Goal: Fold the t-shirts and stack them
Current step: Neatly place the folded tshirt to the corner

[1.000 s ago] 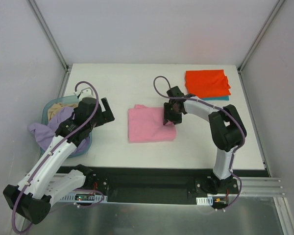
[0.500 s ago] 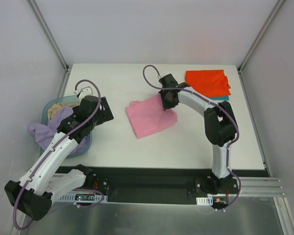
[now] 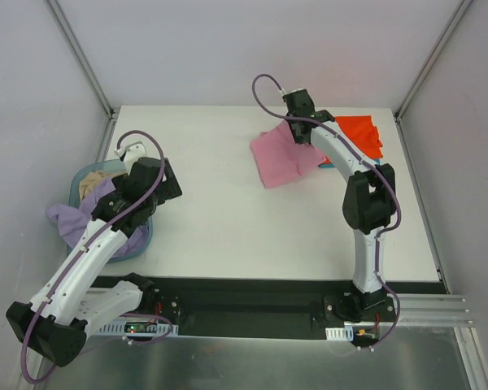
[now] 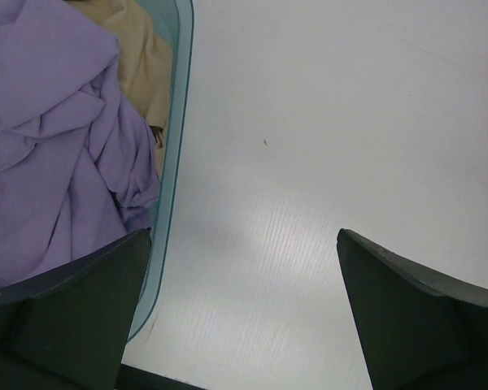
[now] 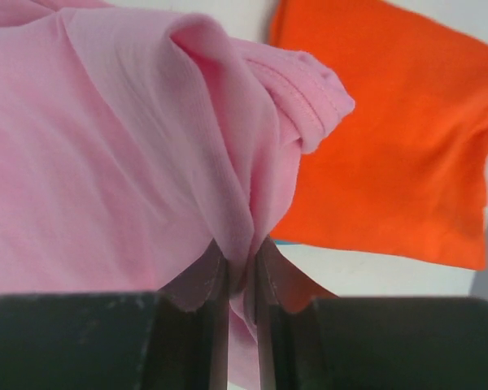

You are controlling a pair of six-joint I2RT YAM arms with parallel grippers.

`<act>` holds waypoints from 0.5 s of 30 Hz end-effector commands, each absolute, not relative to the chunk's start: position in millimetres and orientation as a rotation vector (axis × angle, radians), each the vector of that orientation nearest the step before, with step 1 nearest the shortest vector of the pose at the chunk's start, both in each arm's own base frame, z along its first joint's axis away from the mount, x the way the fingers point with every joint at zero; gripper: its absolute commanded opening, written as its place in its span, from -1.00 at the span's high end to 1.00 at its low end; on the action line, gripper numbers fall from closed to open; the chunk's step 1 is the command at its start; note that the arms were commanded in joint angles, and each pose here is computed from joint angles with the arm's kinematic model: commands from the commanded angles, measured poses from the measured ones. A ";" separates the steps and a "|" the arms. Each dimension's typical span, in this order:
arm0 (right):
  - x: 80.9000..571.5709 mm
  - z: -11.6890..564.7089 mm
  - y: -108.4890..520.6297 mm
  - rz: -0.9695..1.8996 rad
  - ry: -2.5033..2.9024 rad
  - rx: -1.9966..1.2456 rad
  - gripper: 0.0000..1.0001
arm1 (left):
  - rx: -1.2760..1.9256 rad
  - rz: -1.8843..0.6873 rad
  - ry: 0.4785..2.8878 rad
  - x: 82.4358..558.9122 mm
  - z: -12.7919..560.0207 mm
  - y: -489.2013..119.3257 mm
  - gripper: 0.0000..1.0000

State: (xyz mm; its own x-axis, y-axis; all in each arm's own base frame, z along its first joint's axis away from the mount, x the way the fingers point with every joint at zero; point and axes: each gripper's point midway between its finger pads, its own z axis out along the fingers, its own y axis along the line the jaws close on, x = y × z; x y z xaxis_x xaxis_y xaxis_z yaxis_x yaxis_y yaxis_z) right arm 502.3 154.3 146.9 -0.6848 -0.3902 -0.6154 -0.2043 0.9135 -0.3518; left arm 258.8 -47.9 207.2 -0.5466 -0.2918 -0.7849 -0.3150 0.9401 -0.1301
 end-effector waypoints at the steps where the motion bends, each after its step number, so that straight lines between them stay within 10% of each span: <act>1: 534.2 190.7 116.7 -0.458 2.237 -0.406 0.99 | -0.478 0.118 2.133 258.4 220.9 -28.9 -0.99; 15: 564.0 257.6 55.6 -0.616 2.106 -0.256 0.99 | -0.495 0.214 2.183 273.4 209.8 -20.6 -0.99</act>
